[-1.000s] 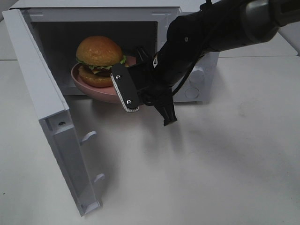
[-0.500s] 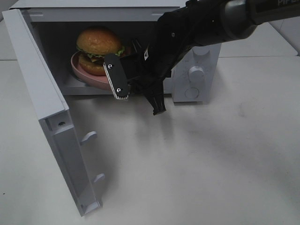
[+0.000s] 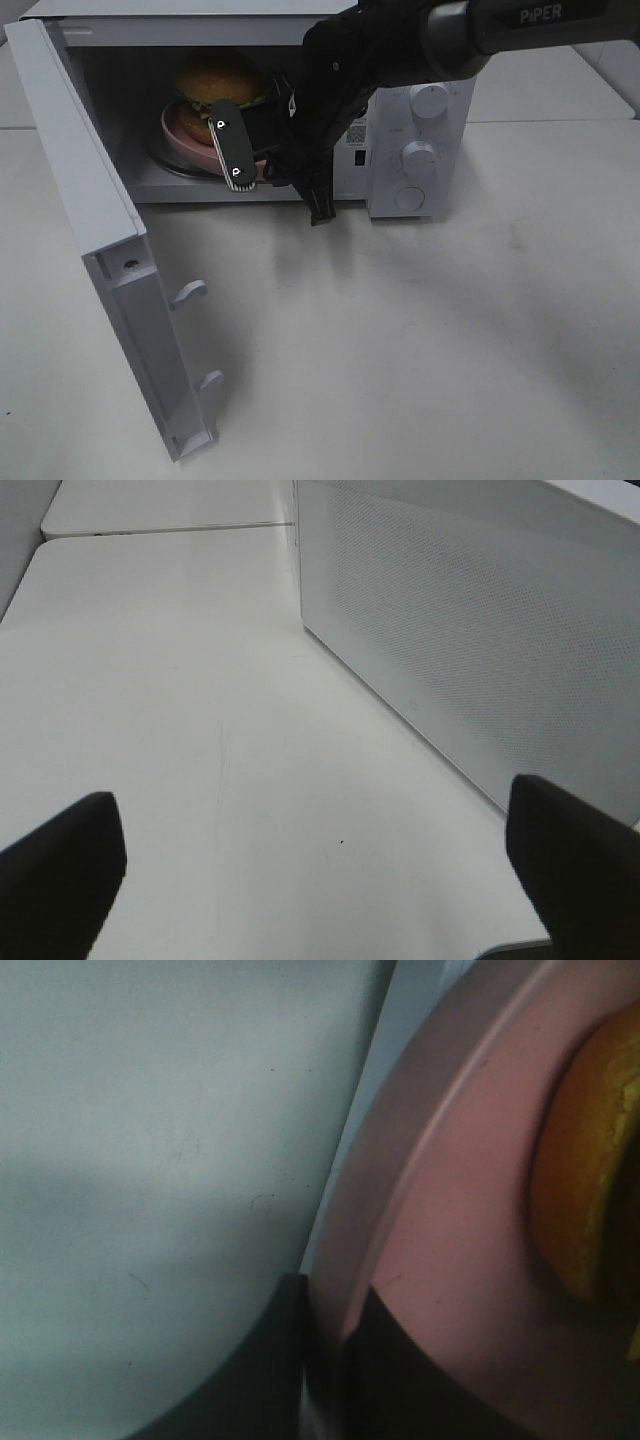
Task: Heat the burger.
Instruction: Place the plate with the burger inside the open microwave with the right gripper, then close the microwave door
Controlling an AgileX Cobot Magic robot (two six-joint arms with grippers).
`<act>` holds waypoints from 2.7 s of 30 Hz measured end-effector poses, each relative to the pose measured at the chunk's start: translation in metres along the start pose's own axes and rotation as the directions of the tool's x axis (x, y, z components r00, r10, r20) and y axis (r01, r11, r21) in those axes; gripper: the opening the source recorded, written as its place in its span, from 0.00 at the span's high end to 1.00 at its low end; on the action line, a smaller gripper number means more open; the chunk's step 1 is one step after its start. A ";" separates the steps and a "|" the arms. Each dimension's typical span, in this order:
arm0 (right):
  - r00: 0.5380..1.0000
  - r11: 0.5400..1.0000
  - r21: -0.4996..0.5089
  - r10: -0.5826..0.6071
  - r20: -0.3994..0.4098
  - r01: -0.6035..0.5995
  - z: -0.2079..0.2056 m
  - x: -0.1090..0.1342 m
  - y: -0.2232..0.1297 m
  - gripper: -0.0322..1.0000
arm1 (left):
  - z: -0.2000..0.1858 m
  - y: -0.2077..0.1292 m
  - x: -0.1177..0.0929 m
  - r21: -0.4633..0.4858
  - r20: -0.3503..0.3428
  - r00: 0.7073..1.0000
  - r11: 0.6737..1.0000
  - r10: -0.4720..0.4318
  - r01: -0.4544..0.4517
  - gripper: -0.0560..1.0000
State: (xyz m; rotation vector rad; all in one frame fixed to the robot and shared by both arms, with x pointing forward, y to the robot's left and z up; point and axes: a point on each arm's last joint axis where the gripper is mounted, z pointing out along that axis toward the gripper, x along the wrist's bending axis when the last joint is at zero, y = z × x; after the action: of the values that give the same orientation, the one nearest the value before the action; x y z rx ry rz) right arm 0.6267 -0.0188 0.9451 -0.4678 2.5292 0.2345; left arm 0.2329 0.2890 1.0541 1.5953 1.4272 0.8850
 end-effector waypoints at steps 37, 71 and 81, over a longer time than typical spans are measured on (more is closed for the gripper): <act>0.994 0.996 0.005 -0.094 0.051 0.094 0.021 -0.016 0.002 0.57 | 0.000 0.000 0.000 0.000 0.000 1.000 1.000 0.000 0.000 0.03; 0.990 0.993 -0.053 0.112 0.083 -0.108 -0.040 0.019 -0.010 0.20 | 0.000 0.000 0.000 0.000 0.000 1.000 1.000 0.000 0.000 0.03; 0.984 0.985 -0.049 0.170 0.060 -0.167 -0.066 0.040 -0.017 0.19 | 0.000 0.000 0.000 0.000 0.000 1.000 1.000 0.000 0.000 0.03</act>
State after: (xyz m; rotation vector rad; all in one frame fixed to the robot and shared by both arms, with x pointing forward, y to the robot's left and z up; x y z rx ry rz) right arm 0.5695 -0.0626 0.9766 -0.2581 2.5066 0.3635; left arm 0.2329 0.2890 1.0541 1.5953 1.4272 0.8850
